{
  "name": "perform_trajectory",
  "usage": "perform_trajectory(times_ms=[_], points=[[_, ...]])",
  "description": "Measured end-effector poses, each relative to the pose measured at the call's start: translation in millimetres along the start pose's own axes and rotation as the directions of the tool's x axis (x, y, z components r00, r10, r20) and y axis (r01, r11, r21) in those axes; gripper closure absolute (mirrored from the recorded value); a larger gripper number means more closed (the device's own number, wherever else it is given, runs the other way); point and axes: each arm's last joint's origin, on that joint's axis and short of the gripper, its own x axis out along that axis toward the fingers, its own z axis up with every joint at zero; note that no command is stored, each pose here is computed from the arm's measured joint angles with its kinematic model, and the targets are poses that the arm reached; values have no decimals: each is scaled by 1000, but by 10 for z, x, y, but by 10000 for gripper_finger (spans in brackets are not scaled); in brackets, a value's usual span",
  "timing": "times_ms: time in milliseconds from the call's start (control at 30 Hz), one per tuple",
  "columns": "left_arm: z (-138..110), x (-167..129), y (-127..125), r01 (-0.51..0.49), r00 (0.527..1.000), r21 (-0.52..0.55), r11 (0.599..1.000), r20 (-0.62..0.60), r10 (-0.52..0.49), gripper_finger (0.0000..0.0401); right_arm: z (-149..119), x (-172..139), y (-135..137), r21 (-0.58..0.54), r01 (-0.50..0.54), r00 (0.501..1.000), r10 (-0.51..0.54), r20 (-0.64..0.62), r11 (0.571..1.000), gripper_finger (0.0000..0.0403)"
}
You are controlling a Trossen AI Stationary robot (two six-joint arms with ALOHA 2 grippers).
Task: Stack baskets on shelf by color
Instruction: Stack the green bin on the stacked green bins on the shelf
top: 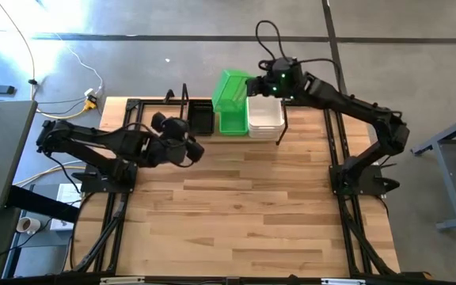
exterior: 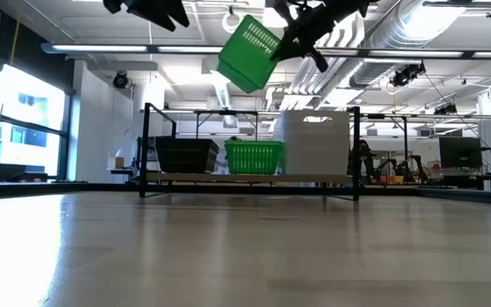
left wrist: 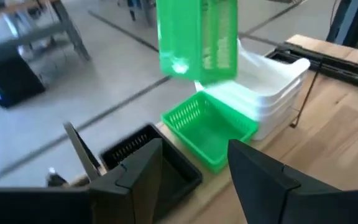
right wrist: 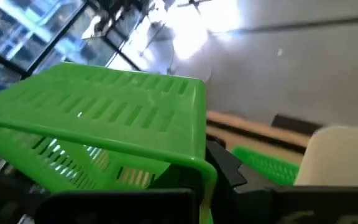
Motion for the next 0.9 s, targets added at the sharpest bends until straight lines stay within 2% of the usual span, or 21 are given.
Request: perform_trajectory(times_ms=[167, 400, 500, 667, 900], points=[[38, 15, 41, -2, 1000, 197, 980, 8, 0, 228, -31, -4, -74, 43, -37, 991, 43, -129, 998, 403], [52, 2, -24, 149, 988, 392, 908, -37, -147, 228, -189, -25, -22, 95, -50, 959, 74, -274, 994, 403], [39, -4, -49, 240, 970, 458, 856, -80, -229, 229, -300, -42, 36, 121, -2, 949, 40, -313, 993, 403], [3, -81, -130, 402, 911, 525, 750, -147, -385, 229, -485, -81, 175, 209, 74, 935, 5, -353, 975, 403], [-62, -276, -248, 454, 861, 671, 586, -162, -482, 229, -695, -143, 334, 338, 171, 920, -27, -392, 925, 403]])
